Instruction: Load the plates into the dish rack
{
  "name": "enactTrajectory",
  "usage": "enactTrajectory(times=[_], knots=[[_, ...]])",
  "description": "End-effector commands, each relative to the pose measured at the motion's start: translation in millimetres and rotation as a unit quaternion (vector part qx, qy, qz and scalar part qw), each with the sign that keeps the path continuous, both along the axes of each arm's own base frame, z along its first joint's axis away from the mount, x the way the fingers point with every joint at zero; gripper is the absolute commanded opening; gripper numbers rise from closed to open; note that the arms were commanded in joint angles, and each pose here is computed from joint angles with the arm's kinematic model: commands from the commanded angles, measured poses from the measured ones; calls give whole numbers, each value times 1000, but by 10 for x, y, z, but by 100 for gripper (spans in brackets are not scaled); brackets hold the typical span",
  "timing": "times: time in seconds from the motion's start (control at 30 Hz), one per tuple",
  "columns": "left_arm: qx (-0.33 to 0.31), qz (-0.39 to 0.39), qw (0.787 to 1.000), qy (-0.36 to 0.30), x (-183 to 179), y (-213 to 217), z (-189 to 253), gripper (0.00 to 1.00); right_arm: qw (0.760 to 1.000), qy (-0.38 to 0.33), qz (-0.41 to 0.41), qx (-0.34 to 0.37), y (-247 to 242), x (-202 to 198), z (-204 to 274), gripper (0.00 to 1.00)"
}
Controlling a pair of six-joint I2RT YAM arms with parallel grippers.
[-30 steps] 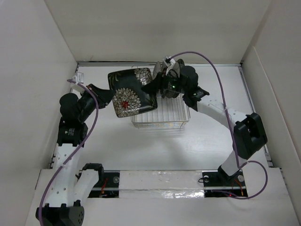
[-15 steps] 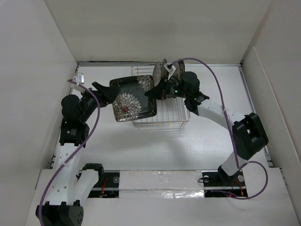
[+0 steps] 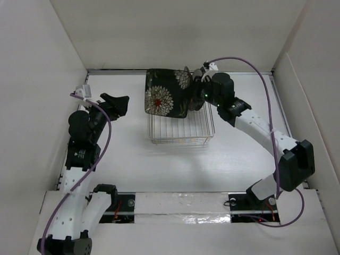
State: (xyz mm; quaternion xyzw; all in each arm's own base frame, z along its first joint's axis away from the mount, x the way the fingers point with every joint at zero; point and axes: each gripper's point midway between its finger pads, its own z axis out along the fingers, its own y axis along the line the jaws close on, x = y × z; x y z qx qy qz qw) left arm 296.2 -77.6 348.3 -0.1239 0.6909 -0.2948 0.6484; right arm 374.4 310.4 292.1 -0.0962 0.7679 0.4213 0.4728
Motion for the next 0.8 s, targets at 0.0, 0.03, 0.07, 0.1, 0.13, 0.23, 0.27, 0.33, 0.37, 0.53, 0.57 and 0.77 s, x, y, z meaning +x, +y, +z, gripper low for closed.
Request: enactTrajectory(times=[0.0,0.03,0.07,0.1,0.13,0.23,0.27,0.33,0.37,0.53,0.57,0.77], knots=[[15,-16,999,-25,-43,-84,112,69,974,-147,-163,61,-411,173,1357,0],[18,-21,999,-21,-50,-101,85,68,970,-151,-182,58,-451,177,1440,0],[19,-32,999,-20,-68,-150,63,68,966,-153,-202,53,-476,198,1474,0],[19,-42,999,-18,-85,-182,38,68,955,-159,-247,37,-600,264,1505,0],[19,-56,998,-15,-109,-238,-35,67,954,-153,-259,15,-559,285,1432,0],[22,-106,994,-3,-169,-428,-165,65,929,-165,-329,-27,-732,361,1585,0],[25,-120,992,10,-185,-466,-251,65,927,-163,-335,-46,-655,408,1518,0],[28,-137,990,28,-225,-512,-425,65,911,-172,-364,-87,-720,450,1635,0],[31,-147,988,29,-263,-578,-497,65,897,-177,-389,-113,-735,494,1686,0],[66,-145,987,37,-283,-662,-665,65,859,-192,-446,-161,-695,596,1744,0],[68,-148,986,34,-296,-684,-659,65,854,-193,-453,-167,-685,636,1720,0],[87,-153,984,26,-372,-771,-641,65,827,-199,-484,-206,-419,868,1508,0]])
